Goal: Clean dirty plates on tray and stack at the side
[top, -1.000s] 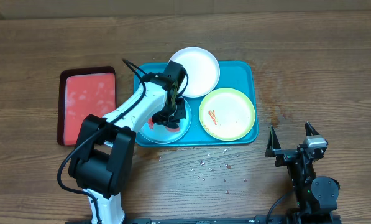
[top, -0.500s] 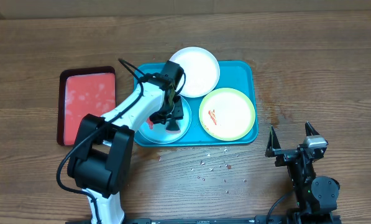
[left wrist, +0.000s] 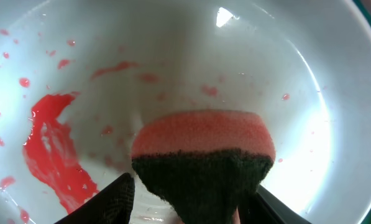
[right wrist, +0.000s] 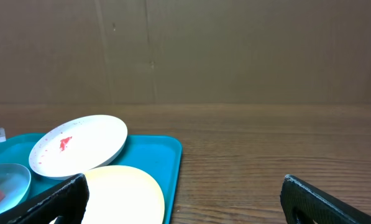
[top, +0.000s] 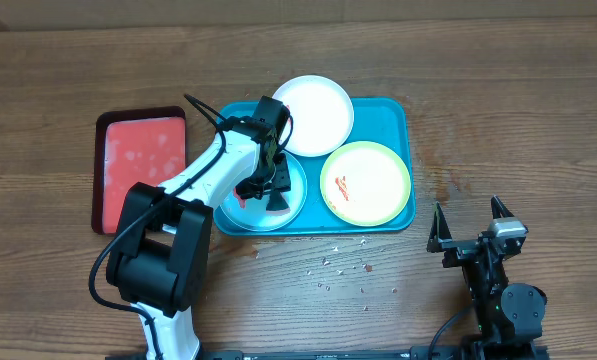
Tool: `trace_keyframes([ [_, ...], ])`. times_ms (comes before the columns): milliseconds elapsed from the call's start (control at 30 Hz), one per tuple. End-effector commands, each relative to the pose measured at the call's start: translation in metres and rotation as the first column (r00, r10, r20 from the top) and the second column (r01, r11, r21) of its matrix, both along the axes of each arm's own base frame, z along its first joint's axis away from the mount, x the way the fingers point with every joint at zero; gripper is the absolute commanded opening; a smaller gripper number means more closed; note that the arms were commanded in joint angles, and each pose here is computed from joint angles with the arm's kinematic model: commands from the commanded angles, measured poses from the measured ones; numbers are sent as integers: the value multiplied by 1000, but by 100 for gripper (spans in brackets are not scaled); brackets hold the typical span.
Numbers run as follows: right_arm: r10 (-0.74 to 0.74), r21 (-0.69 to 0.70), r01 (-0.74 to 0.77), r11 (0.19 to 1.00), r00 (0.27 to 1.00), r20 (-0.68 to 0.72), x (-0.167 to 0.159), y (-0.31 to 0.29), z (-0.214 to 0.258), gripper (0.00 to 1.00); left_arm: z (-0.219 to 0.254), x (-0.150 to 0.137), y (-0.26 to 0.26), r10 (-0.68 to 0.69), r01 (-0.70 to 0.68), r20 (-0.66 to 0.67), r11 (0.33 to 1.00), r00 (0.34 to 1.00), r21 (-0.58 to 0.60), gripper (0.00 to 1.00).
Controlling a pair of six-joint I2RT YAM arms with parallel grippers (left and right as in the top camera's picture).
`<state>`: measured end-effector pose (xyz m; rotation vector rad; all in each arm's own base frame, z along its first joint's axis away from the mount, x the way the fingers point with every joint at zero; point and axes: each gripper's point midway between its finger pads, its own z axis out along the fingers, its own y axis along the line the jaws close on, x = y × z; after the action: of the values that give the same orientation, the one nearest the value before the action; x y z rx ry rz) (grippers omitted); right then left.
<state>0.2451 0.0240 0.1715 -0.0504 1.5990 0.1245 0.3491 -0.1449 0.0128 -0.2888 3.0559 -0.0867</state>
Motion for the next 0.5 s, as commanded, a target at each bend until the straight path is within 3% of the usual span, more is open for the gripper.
trace_keyframes([
  [0, -7, -1, 7, 1000, 1000, 4, 0, -1, -2, 100, 2, 3, 5, 16, -16, 13, 1000, 1000, 16, 54],
  [467, -7, -1, 7, 1000, 1000, 4, 0, -1, -2, 100, 2, 2, 5, 16, -16, 10, 1000, 1000, 13, 63],
])
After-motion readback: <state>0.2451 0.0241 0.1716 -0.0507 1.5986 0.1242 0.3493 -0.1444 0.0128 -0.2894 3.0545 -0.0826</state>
